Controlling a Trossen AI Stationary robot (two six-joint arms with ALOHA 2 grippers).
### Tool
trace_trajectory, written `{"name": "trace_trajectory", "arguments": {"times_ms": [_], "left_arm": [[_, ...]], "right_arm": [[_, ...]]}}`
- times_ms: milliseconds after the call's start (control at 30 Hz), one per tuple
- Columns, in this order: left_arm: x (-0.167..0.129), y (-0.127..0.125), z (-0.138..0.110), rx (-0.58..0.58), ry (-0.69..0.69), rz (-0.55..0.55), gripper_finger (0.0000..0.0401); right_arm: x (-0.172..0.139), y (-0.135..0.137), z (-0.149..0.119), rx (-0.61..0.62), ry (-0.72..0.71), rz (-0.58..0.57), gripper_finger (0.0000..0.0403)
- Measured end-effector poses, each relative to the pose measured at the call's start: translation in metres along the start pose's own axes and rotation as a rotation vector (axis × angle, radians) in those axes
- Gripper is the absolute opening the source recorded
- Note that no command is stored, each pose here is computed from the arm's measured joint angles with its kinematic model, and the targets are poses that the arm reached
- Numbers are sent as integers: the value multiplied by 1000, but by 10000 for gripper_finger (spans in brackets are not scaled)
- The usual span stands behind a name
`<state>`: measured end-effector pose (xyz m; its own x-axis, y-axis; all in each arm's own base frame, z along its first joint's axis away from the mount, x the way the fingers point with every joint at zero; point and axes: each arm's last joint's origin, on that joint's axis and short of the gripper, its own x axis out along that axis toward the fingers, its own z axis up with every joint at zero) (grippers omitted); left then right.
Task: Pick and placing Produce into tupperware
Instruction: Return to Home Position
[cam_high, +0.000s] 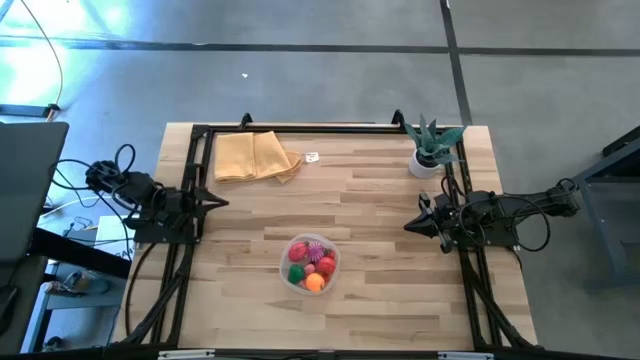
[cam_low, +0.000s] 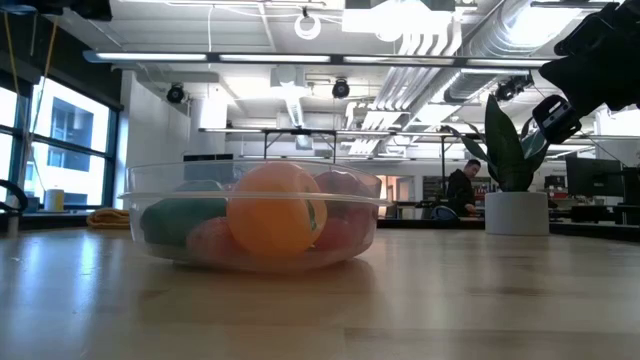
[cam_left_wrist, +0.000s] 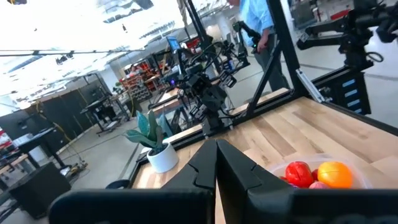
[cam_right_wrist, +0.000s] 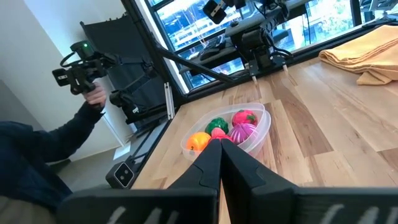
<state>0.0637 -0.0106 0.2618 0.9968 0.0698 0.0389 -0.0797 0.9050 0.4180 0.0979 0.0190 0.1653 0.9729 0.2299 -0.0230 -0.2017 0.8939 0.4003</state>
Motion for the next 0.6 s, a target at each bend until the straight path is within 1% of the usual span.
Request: {"name": "trace_trajectory", "arguments": {"times_ms": [133,267,500,600], "left_arm": [[-3,-2,-6,-9,-31,-18,1],[-3,-7,-11,-24,-54,-71,1],[3,-16,-19,-105,-81,-143,1],[7,-23,-28,-122,-66,-170,1]], "right_arm": [[0,0,0,0,0,0,0],[0,0,0,0,0,0,0],[0,0,0,0,0,0,0],[0,0,0,0,0,0,0]]}}
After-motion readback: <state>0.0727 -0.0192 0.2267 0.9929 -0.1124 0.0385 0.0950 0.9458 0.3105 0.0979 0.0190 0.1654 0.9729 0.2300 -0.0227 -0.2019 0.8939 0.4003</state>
